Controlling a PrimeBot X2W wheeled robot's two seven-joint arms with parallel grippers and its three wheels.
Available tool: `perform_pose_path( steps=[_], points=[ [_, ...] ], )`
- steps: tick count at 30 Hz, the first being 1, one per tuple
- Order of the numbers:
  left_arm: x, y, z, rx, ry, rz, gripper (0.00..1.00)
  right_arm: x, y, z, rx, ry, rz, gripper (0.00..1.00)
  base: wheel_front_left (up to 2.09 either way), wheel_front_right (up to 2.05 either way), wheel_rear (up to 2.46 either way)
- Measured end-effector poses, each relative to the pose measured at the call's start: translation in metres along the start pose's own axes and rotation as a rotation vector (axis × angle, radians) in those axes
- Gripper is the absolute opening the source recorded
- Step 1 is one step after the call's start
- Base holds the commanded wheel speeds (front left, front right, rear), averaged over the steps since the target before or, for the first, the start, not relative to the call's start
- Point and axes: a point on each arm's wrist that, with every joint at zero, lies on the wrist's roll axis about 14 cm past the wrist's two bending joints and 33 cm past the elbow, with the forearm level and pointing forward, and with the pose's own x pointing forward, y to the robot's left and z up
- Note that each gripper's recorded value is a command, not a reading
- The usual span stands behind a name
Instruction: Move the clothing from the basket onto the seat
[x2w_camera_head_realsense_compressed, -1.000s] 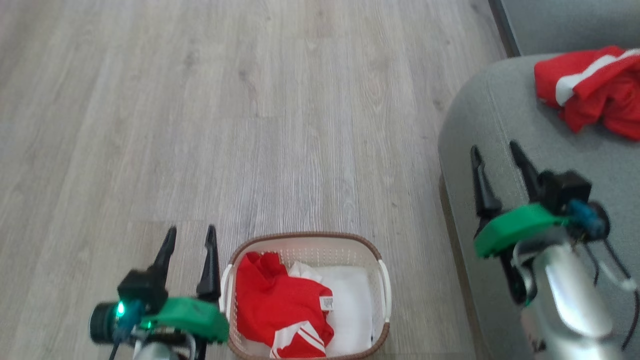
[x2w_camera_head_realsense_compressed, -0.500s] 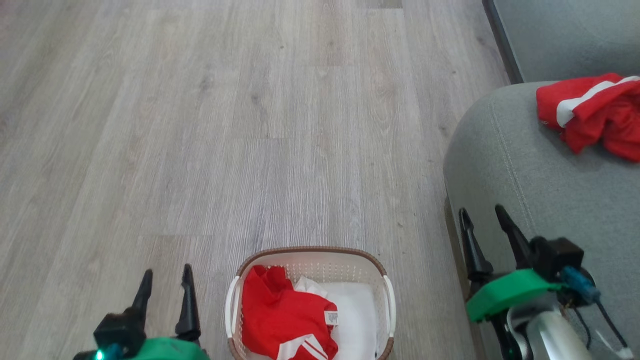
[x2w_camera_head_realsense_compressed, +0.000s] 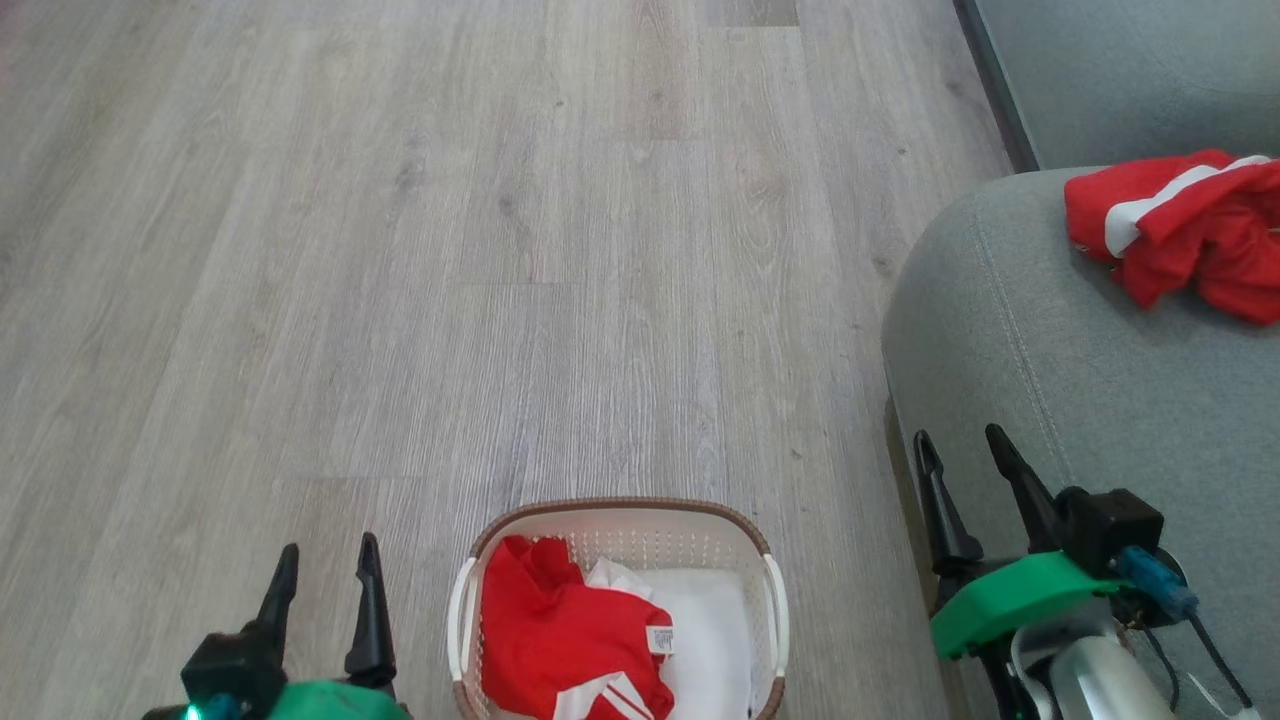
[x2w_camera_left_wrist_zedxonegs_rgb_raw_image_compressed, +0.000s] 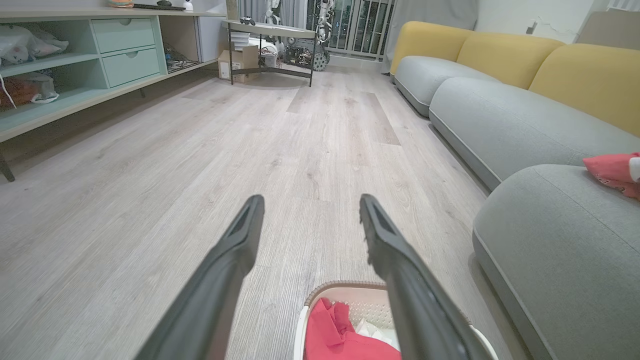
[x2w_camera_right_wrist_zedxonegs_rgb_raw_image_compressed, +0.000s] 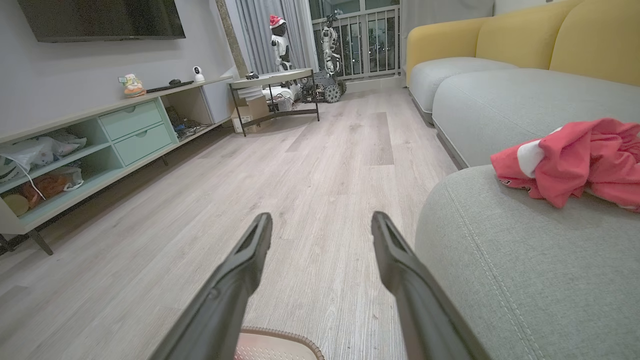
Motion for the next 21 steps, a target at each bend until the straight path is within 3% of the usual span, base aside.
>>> perform_pose_path(
  steps=[21],
  points=[
    [0.001,-0.004,-0.017,0.000,0.057,-0.020,1.00,0.004,-0.002,-0.006,0.010,0.015,-0.006,1.00,0.00,0.00,0.00]
  ],
)
